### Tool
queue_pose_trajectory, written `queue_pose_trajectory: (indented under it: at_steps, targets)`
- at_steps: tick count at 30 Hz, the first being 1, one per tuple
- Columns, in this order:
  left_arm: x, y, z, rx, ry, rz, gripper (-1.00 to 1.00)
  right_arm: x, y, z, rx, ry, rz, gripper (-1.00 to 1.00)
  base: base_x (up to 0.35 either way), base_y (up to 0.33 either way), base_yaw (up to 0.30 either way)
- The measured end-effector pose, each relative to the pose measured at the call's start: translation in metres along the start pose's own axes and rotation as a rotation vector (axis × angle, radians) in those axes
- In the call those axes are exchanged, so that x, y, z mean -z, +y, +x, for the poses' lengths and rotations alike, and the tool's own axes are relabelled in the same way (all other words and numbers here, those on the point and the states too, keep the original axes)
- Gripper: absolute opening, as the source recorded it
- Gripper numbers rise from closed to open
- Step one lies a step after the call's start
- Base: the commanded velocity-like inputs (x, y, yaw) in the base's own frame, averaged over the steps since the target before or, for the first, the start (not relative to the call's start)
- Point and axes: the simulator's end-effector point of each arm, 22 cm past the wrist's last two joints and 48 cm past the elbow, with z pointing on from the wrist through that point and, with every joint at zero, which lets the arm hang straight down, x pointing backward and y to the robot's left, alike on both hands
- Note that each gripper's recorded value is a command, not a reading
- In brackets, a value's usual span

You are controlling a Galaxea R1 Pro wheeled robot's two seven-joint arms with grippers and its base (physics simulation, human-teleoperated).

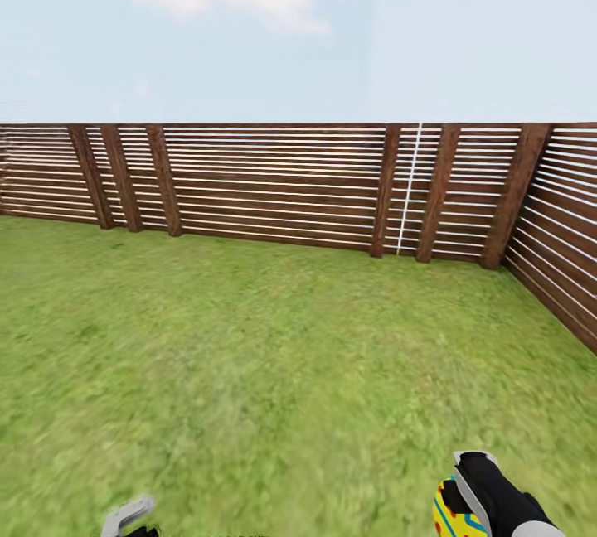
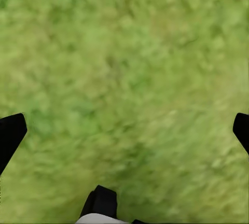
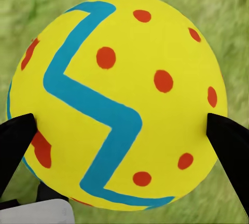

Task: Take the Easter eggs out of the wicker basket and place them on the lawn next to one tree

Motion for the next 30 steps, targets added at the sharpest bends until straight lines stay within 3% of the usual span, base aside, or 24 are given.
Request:
queue_pose_trajectory:
  at_steps: [15,30]
  targets:
    - [-0.0028,0.0017,0.0133,0.001,0.009,-0.003,1.0,-0.0011,0.0003,0.0031,0.005,0.007,0.002,-1.0,0.002,-0.001,0.295]
    - [-0.0027,-0.0003,0.0157,0.0,0.014,0.0,1.0,-0.0008,0.0006,0.0032,0.005,0.007,0.001,-1.0,0.234,-0.197,0.295]
